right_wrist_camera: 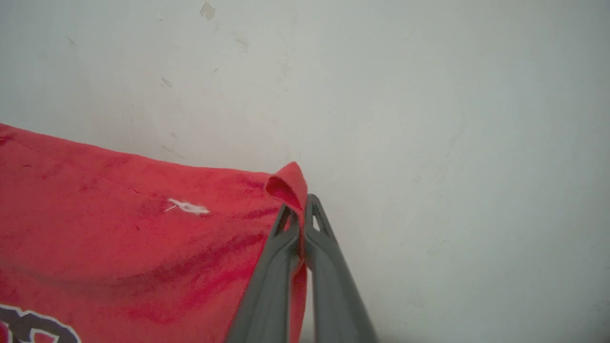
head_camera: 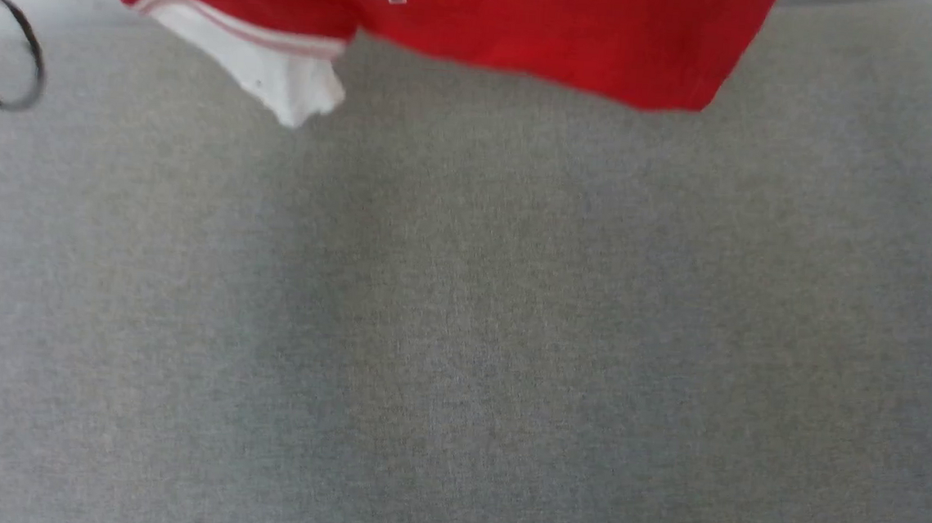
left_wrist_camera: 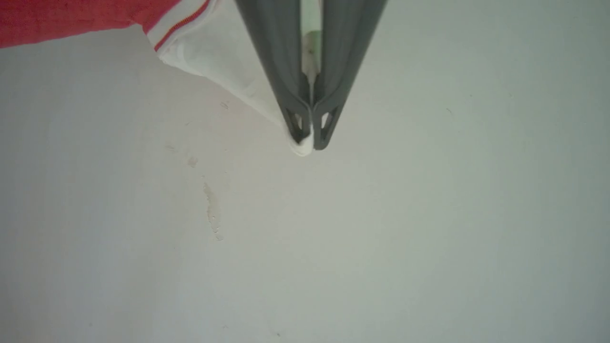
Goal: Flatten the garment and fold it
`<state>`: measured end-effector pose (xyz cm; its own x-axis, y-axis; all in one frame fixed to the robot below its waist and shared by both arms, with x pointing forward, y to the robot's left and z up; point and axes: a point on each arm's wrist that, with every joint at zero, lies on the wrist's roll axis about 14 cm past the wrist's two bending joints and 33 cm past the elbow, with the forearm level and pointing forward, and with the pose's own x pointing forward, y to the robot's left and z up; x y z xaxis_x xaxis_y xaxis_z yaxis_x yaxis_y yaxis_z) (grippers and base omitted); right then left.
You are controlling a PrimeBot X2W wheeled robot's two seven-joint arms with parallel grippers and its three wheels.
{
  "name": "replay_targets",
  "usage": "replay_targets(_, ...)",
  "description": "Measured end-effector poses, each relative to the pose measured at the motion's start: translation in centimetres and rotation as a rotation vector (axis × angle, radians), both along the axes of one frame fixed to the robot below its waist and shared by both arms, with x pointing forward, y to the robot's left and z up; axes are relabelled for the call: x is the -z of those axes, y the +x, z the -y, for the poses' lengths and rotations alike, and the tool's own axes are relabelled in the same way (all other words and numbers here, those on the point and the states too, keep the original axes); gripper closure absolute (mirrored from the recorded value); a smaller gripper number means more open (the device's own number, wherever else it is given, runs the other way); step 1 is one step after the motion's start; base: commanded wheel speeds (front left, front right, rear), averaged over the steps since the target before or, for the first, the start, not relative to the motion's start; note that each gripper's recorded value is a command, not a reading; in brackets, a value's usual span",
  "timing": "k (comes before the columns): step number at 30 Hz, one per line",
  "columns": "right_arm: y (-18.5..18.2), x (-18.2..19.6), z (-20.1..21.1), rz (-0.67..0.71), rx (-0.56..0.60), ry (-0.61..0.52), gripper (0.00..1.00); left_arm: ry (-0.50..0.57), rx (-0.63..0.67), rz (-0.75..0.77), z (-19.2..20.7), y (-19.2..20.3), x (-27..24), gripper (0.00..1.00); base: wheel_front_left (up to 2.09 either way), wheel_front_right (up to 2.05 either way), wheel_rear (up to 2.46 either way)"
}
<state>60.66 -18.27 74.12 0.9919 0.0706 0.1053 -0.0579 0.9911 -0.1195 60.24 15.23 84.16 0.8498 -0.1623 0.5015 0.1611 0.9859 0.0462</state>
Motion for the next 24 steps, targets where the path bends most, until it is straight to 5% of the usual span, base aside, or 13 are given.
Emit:
replay_targets(13, 7.9, 4.0, 1.2, 0.059, 0.061, -0.117, 1.00, -0.018, 0.049, 0.100, 0.4, 7.3, 4.2, 1.00, 0.00, 0.00, 0.00)
replay_targets(24, 13.0, 12.6, 3.2, 0.042, 0.097, -0.208, 1.00, 0.064, 0.119, 0.119, 2.0, 11.8, 12.2, 1.00, 0.00, 0.00, 0.00)
